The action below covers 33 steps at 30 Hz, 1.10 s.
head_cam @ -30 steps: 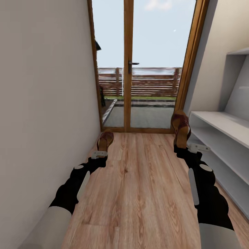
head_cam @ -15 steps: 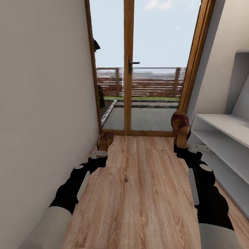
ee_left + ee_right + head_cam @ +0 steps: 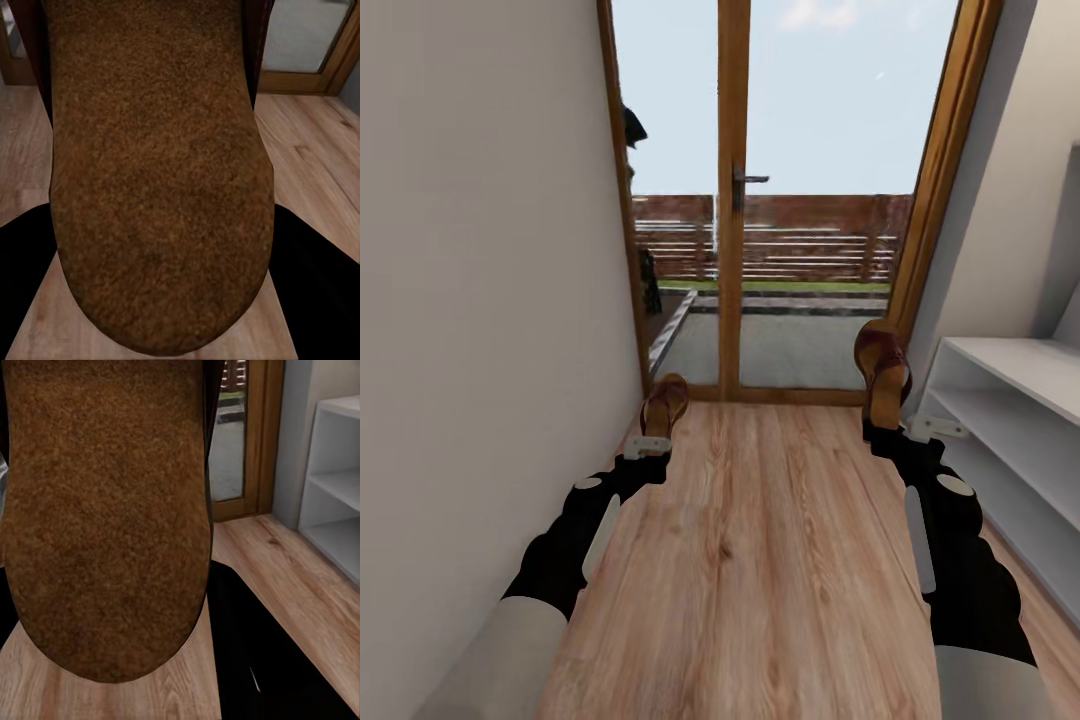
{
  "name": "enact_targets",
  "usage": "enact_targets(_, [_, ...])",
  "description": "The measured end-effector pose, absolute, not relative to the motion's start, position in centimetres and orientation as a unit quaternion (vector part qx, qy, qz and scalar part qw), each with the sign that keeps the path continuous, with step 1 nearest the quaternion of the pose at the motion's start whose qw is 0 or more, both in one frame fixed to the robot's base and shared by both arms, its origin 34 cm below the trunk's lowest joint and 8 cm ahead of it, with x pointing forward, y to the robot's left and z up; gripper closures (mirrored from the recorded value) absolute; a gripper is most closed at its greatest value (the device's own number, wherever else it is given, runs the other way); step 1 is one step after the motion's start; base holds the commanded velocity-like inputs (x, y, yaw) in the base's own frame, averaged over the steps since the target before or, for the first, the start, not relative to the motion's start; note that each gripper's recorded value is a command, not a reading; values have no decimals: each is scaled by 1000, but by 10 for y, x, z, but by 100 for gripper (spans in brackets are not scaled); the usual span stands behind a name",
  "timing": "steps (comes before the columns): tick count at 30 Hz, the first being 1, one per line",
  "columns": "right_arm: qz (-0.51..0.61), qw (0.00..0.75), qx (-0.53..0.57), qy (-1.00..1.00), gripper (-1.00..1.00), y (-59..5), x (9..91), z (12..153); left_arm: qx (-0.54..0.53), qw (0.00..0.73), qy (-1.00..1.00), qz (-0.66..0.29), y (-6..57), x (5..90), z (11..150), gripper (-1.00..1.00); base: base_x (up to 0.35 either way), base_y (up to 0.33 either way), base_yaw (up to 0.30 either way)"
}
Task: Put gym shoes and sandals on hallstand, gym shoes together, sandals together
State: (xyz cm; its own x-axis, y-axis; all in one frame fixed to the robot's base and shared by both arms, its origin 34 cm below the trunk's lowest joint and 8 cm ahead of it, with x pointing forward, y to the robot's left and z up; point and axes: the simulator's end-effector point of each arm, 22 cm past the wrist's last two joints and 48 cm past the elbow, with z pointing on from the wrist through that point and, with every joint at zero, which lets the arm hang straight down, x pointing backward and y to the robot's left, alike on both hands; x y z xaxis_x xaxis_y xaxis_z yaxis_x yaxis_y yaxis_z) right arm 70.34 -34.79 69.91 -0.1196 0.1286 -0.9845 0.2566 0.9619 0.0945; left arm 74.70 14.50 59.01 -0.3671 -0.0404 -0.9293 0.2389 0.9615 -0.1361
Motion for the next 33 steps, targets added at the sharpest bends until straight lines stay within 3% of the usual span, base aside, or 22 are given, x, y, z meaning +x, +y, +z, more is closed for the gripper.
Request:
enact_targets(8, [-50,651,129,747,100,-348,703,699,61,559,817,-125,145,747,590,100,348,0,-102])
enact_targets(25, [-50,651,129,746,100,-348,703,699,61,559,817,-125,145,747,590,100,348,0,-291])
enact_targets(33, [-50,651,129,746,100,-348,703,700,61,559,817,-125,145,747,590,100,348,0,-51])
